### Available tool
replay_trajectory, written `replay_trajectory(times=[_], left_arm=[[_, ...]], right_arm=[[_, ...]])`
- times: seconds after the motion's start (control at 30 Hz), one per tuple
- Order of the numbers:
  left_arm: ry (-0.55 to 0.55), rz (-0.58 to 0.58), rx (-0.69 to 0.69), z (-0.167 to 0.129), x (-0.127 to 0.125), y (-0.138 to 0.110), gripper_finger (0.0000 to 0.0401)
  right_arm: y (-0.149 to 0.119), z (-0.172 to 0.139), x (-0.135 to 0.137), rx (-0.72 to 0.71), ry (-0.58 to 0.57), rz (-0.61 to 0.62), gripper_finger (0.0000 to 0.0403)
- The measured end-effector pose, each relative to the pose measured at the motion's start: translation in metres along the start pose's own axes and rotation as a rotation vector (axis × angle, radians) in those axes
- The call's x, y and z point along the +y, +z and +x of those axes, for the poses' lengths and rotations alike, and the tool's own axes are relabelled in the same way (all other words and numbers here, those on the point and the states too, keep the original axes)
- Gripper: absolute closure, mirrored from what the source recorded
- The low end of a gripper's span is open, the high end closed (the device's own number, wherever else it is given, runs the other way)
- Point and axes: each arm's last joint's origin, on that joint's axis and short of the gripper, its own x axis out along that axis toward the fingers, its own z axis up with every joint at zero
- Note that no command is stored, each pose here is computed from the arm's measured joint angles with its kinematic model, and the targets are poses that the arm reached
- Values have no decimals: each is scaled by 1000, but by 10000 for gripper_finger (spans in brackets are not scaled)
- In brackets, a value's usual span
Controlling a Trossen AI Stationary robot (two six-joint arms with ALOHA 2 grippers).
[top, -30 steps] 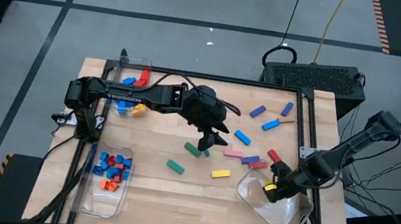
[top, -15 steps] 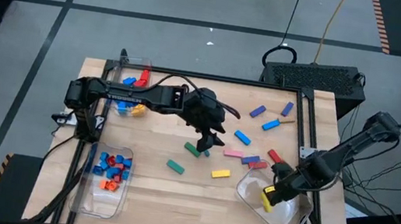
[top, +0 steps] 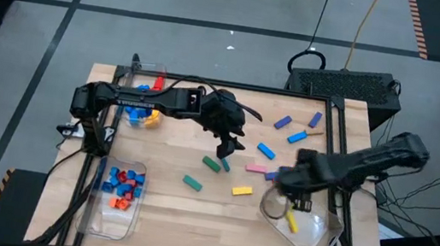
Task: Sort blocks by size
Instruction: Put the blue rectangular block into the bottom right transparent bin
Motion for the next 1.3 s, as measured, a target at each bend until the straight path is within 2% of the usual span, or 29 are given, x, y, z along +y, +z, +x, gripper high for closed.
replay_trajectory(times=[0.13, 0.3, 0.43, 0.57, 0.77, 0.9, 1.07, 1.3], left_arm=[[11, -27, 38, -6, -2, -3, 152], [33, -62, 86, -6, -5, -9, 152], [72, -56, 104, -5, -10, -12, 152], [77, -47, 104, -4, -13, -13, 152], [77, -47, 103, -4, -13, -13, 152], [77, -46, 103, -4, -13, -13, 152], [76, -22, 104, -4, -13, -13, 152], [75, 7, 102, -4, -13, -12, 152]], right_arm=[[27, 14, -3, 26, -17, -196, 198], [46, 26, -12, 24, -27, -340, 219], [51, 34, -22, 29, -20, -386, 244], [52, 42, -32, 45, -7, -380, 276], [47, 52, -34, 89, 78, -313, 346], [41, 57, -33, 142, 111, -197, 394], [25, 55, -31, 134, 119, -46, 397], [-27, 54, -33, 165, 159, 262, 401]])
